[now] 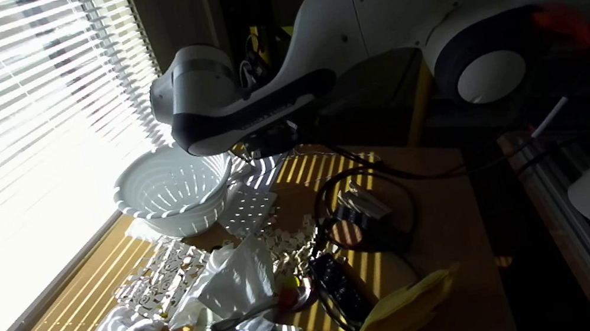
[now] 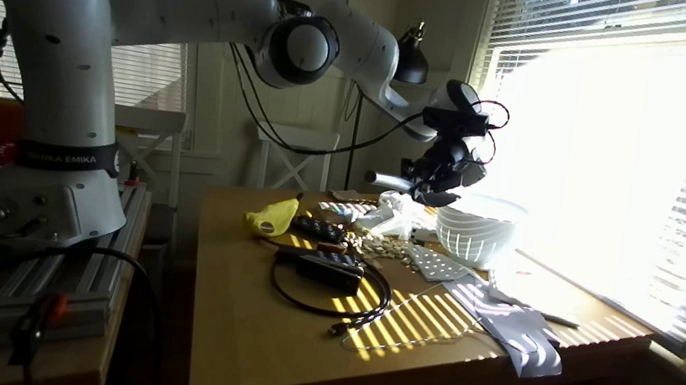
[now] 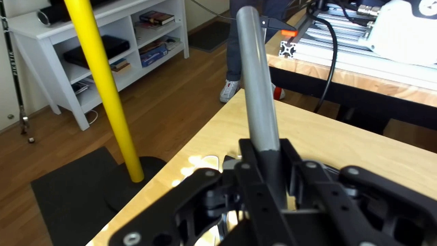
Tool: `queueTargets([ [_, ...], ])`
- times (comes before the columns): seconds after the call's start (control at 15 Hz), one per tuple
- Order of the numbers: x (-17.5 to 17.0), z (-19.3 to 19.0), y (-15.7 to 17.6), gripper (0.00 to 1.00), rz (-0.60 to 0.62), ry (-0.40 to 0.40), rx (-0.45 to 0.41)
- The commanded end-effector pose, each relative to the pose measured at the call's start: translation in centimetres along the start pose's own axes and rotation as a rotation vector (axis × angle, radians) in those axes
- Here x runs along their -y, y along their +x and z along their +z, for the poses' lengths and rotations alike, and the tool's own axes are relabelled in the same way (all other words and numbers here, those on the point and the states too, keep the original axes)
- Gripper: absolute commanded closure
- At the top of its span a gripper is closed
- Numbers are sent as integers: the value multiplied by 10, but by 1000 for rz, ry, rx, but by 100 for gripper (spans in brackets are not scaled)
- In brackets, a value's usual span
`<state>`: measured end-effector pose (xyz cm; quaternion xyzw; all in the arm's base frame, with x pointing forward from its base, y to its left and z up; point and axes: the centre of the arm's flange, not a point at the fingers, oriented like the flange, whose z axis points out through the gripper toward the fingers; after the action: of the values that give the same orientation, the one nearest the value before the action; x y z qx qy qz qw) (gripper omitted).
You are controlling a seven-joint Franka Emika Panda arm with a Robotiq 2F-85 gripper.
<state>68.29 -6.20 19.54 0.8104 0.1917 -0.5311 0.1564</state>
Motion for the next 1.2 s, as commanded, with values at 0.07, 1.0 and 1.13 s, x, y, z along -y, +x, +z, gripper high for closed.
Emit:
queueTargets([
  [0.07, -21, -33, 6, 94, 13, 16, -16],
  [1.0, -115, -114, -22, 94, -285, -626, 53],
  [1.13, -82, -63, -39, 77, -272, -591, 25],
])
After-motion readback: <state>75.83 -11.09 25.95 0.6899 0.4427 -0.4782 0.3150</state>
